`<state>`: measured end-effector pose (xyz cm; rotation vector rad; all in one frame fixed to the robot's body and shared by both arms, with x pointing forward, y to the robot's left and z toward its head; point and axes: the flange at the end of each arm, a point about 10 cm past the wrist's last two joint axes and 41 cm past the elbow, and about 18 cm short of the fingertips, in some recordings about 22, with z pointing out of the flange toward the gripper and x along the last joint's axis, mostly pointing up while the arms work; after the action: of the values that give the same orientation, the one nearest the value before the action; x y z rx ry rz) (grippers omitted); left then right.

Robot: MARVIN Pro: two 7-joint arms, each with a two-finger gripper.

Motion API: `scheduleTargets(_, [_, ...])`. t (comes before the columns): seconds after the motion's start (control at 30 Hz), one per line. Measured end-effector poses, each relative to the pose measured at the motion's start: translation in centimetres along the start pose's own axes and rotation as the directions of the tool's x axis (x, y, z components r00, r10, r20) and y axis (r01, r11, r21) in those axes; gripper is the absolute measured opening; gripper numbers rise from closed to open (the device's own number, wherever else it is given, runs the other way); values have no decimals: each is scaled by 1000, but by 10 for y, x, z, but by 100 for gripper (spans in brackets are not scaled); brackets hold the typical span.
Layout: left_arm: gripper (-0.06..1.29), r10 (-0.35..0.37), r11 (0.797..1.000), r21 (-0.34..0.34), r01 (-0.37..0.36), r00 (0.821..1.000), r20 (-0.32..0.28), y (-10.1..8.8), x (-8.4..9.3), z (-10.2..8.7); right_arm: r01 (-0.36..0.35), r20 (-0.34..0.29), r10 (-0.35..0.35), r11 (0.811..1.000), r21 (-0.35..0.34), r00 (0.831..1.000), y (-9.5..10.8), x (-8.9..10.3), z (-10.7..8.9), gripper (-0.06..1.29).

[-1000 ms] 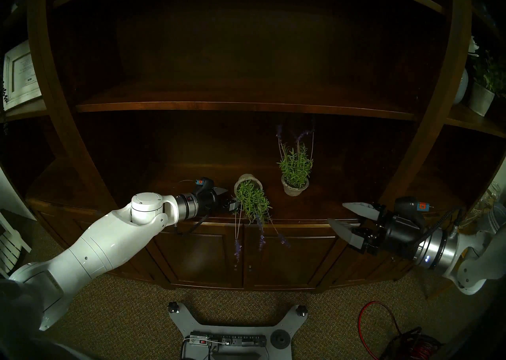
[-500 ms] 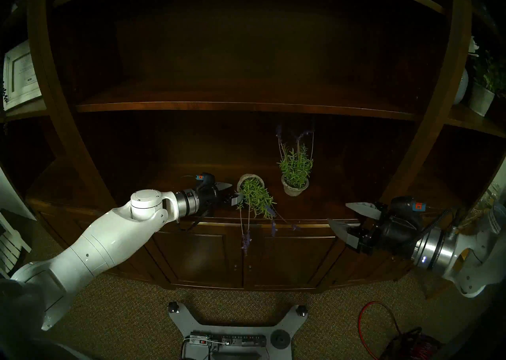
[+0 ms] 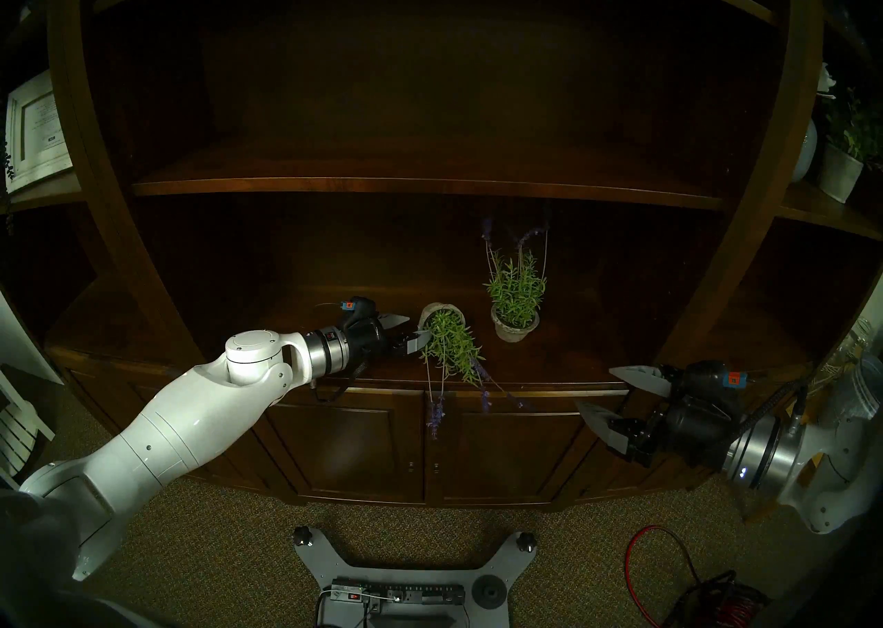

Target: Place the fake decorative plant upright

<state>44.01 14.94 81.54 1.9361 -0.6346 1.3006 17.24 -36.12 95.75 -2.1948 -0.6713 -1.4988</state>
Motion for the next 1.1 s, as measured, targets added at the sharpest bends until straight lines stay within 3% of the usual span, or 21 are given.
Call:
scheduleTargets(0.33, [123, -27, 999, 23, 26, 999, 23, -9, -7, 0, 25, -17, -25, 1000, -9, 1000, -6, 1, -2, 122])
scheduleTargets(0.93, [124, -42, 998, 43, 41, 999, 17, -7, -2, 25, 50, -30, -51, 998, -27, 998, -13, 6, -9, 122])
scheduleTargets(1.03, [113, -42, 998, 38, 42, 999, 16, -6, -1, 27, 54, -33, -55, 998, -29, 998, -13, 6, -10, 122])
scheduleTargets(1.1, [91, -42, 999, 34, 42, 999, 16, -5, -1, 29, 57, -35, -58, 998, -30, 998, -14, 7, -11, 122])
